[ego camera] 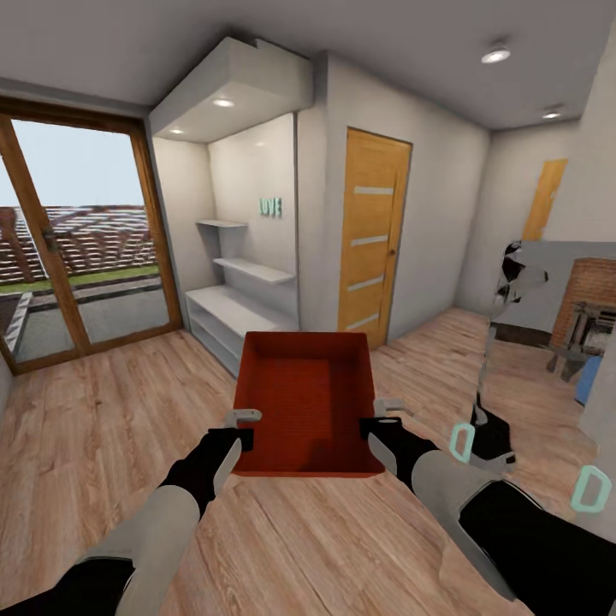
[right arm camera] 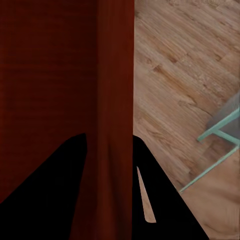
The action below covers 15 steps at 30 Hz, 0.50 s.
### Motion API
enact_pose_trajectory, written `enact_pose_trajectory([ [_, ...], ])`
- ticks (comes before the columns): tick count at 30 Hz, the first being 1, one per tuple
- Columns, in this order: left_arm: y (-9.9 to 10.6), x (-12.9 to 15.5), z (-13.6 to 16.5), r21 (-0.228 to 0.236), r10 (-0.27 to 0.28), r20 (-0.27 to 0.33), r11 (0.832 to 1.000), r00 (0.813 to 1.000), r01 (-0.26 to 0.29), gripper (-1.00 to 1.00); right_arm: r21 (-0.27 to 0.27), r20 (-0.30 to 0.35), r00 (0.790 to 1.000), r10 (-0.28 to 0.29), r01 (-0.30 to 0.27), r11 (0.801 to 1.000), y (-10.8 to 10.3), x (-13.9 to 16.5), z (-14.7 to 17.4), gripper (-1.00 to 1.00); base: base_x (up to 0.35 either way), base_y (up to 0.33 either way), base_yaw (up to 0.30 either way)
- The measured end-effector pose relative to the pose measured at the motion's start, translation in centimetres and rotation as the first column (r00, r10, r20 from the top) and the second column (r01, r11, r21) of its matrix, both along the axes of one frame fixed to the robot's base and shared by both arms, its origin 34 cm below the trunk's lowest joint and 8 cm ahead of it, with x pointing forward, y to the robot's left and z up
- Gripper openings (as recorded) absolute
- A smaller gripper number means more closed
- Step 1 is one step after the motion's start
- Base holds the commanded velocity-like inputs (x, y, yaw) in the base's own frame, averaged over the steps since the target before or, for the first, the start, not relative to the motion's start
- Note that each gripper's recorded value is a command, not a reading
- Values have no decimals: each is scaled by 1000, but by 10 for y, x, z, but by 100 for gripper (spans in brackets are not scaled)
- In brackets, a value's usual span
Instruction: Move the two storage containers from the living room to the garage. In the garage, place one container on the floor and stack the other container on top of it (either order is fine).
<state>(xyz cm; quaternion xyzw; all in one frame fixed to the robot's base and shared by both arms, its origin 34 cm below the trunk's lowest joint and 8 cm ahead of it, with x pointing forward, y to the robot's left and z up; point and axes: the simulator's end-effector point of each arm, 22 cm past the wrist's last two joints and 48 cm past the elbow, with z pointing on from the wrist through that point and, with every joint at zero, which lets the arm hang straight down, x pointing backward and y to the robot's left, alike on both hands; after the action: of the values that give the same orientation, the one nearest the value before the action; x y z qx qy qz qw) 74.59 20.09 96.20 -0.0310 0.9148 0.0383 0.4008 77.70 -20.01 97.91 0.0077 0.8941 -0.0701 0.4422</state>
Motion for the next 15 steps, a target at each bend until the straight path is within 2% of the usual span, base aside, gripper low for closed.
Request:
enact_pose_trajectory([
  [15,0,0,0,0,0,0,1000,1000,0,-100,0,0,1000,0,0,1000,0,0,0,-100,322,0,0],
])
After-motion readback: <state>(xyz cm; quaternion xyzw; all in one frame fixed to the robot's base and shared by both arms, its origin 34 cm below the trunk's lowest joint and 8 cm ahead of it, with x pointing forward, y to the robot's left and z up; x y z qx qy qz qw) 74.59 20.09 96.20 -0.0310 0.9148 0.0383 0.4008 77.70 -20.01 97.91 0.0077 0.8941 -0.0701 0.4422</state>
